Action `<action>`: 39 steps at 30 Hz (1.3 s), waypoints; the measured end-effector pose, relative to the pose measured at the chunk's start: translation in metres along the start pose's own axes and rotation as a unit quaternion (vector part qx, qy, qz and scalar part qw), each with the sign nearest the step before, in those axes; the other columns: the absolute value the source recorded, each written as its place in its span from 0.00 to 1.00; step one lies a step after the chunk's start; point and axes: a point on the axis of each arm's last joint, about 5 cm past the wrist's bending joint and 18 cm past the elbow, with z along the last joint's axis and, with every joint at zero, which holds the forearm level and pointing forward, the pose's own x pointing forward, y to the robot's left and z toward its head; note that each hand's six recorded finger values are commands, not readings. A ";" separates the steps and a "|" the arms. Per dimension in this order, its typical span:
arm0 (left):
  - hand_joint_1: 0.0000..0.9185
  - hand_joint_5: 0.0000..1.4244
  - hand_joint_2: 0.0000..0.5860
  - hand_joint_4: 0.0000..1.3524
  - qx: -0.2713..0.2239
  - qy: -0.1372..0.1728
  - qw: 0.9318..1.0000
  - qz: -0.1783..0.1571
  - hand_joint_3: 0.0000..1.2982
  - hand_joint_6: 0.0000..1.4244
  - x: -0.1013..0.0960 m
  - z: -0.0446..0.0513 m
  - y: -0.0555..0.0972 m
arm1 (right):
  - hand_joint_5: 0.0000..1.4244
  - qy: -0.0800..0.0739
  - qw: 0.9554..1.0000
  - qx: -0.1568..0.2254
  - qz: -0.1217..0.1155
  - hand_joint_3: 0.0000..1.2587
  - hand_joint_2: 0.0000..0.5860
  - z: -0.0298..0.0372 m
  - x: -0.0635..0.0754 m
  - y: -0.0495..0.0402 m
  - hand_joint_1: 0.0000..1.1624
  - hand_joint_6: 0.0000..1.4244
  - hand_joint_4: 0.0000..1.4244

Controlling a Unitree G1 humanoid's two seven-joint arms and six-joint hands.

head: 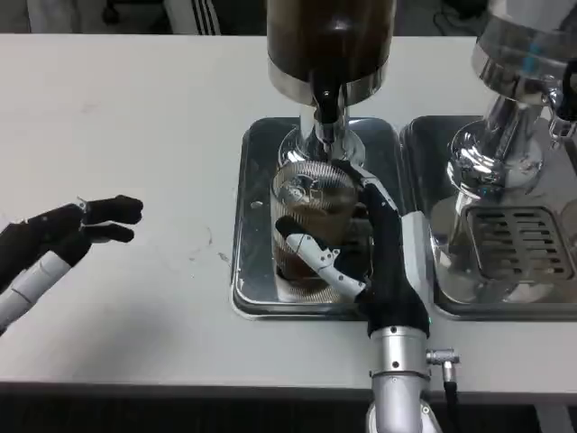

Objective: Grasp the cup under the faucet to collect the drink, then remove the cup.

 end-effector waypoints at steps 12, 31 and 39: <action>0.00 0.23 0.16 0.21 -0.003 0.004 1.000 -0.004 0.25 0.17 0.000 -0.0013 -0.001 | 0.46 -0.007 1.000 -0.003 -0.018 0.31 0.38 -0.0019 -0.004 -0.0005 0.58 0.54 0.40; 0.00 0.23 0.17 0.21 -0.007 0.009 1.000 -0.015 0.26 0.17 0.002 -0.0033 -0.005 | 0.53 -0.021 0.999 -0.021 -0.035 0.38 0.39 -0.0069 -0.010 -0.0054 0.62 0.66 0.48; 0.00 0.23 0.17 0.21 -0.006 0.004 1.000 -0.014 0.26 0.17 0.006 -0.0023 -0.003 | 0.57 -0.035 0.998 -0.031 -0.050 0.42 0.38 -0.0082 -0.012 -0.0077 0.66 0.72 0.50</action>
